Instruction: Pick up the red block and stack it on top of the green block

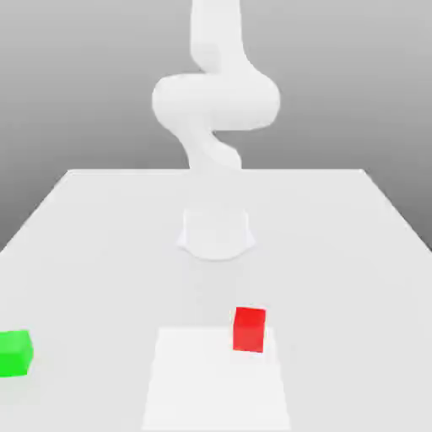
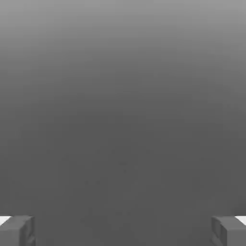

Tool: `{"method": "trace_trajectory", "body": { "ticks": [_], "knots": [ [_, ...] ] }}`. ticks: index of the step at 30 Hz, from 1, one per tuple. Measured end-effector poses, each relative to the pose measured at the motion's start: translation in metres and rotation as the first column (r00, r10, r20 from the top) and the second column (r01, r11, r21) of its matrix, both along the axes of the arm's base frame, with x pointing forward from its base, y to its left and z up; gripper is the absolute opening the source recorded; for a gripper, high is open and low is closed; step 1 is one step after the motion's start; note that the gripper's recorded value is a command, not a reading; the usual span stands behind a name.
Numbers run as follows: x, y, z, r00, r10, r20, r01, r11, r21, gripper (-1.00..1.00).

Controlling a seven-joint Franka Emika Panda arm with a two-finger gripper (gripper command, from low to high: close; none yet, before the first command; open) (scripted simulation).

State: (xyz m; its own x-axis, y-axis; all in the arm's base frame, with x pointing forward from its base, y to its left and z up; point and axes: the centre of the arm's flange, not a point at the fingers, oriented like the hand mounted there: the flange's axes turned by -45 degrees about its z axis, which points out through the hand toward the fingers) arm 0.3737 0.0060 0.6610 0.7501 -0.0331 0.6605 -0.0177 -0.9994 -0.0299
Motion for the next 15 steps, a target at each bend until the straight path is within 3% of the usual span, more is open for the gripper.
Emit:
{"method": "trace_trajectory", "body": {
  "ticks": [8, 15],
  "knots": [
    [0.045, 0.026, -0.199, 0.955, -0.030, -0.295, 0.045, 0.998, 0.043, 0.00],
    [0.002, 0.045, -0.377, 0.829, -0.076, -0.554, 0.104, 0.994, 0.020, 0.00]
  ]
}}
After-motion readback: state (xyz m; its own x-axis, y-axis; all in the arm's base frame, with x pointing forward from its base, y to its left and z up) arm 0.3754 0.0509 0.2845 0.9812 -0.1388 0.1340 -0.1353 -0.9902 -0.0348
